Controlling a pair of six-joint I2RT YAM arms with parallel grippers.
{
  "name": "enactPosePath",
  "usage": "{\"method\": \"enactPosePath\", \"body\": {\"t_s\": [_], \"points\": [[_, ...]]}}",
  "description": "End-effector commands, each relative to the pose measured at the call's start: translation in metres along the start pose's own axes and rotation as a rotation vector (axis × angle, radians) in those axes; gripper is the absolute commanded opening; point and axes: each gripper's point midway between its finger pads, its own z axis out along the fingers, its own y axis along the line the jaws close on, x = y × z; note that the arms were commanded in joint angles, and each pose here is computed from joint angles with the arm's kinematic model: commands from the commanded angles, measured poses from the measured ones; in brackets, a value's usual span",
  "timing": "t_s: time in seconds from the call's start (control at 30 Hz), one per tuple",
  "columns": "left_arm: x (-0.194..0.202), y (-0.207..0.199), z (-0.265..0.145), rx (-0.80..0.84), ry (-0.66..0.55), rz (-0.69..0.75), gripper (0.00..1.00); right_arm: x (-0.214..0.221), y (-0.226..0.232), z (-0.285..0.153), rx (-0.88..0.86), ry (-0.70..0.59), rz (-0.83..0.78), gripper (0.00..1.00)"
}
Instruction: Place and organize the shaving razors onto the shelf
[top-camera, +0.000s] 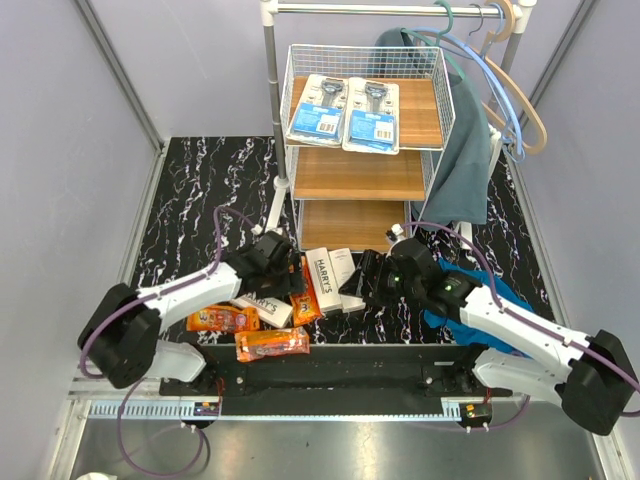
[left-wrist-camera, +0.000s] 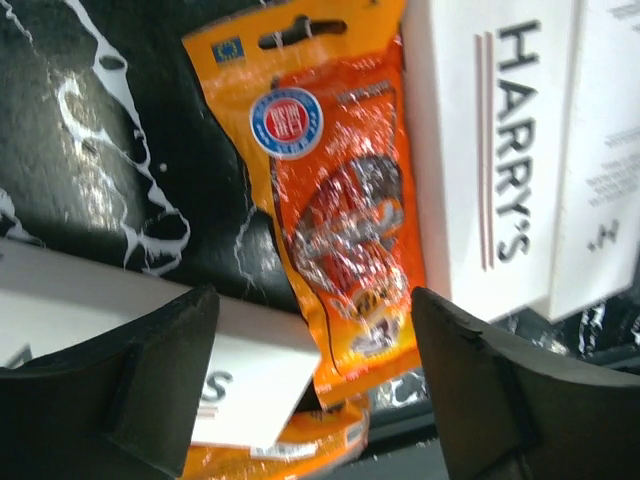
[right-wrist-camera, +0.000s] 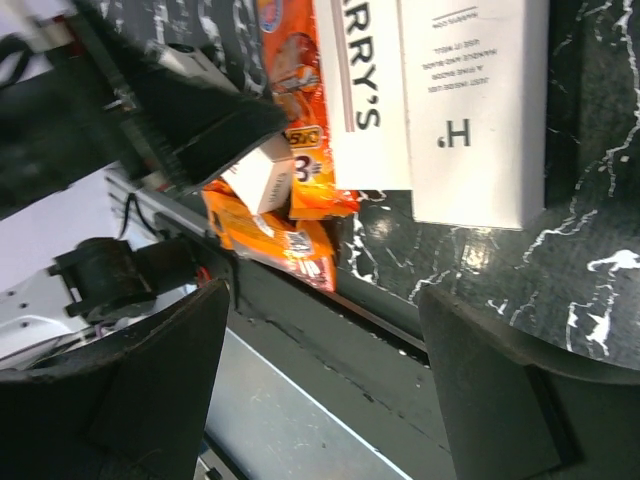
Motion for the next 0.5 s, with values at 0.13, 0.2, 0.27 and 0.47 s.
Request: {"method": "enactPosePath", "body": {"t_s": [0.13, 0.2, 0.27, 0.47], "points": [[-0.005, -0.011, 0.033, 0.062, 0.026, 0.024, 0.44, -0.004, 0.020, -0.013, -0.126, -0.060, 0.010, 0.86], [-0.004, -0.008, 0.036, 0.059, 0.020, 0.027, 0.18, -0.001, 0.023, -0.014, -0.151, -0.048, 0.002, 0.86], [-0.003, -0.007, 0.037, 0.065, 0.011, 0.031, 0.00, 0.001, 0.024, -0.013, -0.155, -0.036, -0.010, 0.85], [-0.017, -0.024, 0.013, 0.157, -0.062, 0.017, 0.00, 0.011, 0.043, 0.001, -0.175, -0.007, -0.048, 0.85]]}}
